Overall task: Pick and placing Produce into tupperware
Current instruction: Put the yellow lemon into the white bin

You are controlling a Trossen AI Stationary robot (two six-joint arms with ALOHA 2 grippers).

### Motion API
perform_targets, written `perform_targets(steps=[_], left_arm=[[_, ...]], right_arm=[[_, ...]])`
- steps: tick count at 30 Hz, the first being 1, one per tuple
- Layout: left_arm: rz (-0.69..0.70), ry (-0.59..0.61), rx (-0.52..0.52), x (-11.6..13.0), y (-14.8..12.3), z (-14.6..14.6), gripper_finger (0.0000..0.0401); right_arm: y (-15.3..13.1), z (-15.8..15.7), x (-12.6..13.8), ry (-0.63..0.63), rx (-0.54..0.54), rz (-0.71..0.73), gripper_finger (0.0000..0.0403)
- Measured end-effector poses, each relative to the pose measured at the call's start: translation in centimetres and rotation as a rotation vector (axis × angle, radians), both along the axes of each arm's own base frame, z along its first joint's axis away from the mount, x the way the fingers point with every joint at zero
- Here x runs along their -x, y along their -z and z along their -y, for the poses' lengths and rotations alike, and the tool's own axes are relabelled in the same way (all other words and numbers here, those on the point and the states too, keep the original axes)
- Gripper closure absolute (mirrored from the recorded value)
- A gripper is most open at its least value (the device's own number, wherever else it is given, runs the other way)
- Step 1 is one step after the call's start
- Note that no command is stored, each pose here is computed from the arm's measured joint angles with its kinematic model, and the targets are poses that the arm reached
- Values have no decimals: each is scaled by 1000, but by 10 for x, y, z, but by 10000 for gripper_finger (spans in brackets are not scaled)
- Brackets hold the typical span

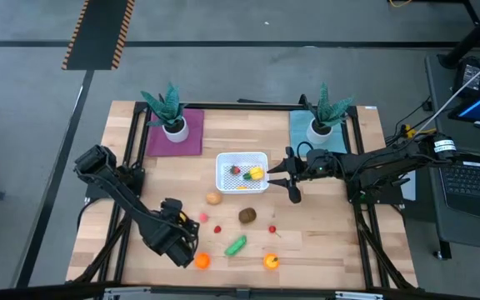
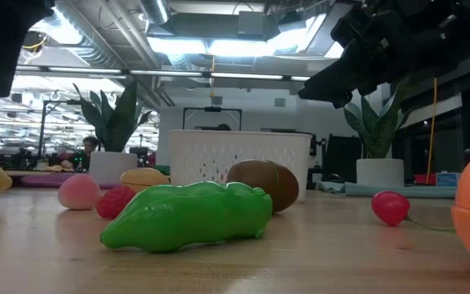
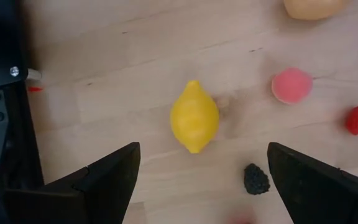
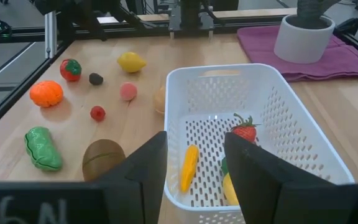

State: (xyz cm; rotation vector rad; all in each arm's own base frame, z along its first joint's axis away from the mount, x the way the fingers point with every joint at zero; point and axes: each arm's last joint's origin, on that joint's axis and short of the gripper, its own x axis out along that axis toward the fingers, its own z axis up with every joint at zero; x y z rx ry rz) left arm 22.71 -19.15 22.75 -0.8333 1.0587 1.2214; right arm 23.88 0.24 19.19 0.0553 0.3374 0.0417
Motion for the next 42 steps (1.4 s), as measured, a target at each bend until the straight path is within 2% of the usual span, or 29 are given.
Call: perform_targets(steps=[12,23,42], left_arm=[[-12,-2,-8,-5,3,-6,61],[-11,-22,49,-3,35,-9,61],[-12,-42,64,-1,72,-28,61]], right_arm=[[0,0,0,0,0,-3,240],[1,0,0,0,0,-13,240],[1,0,0,0,-1,-13,240]])
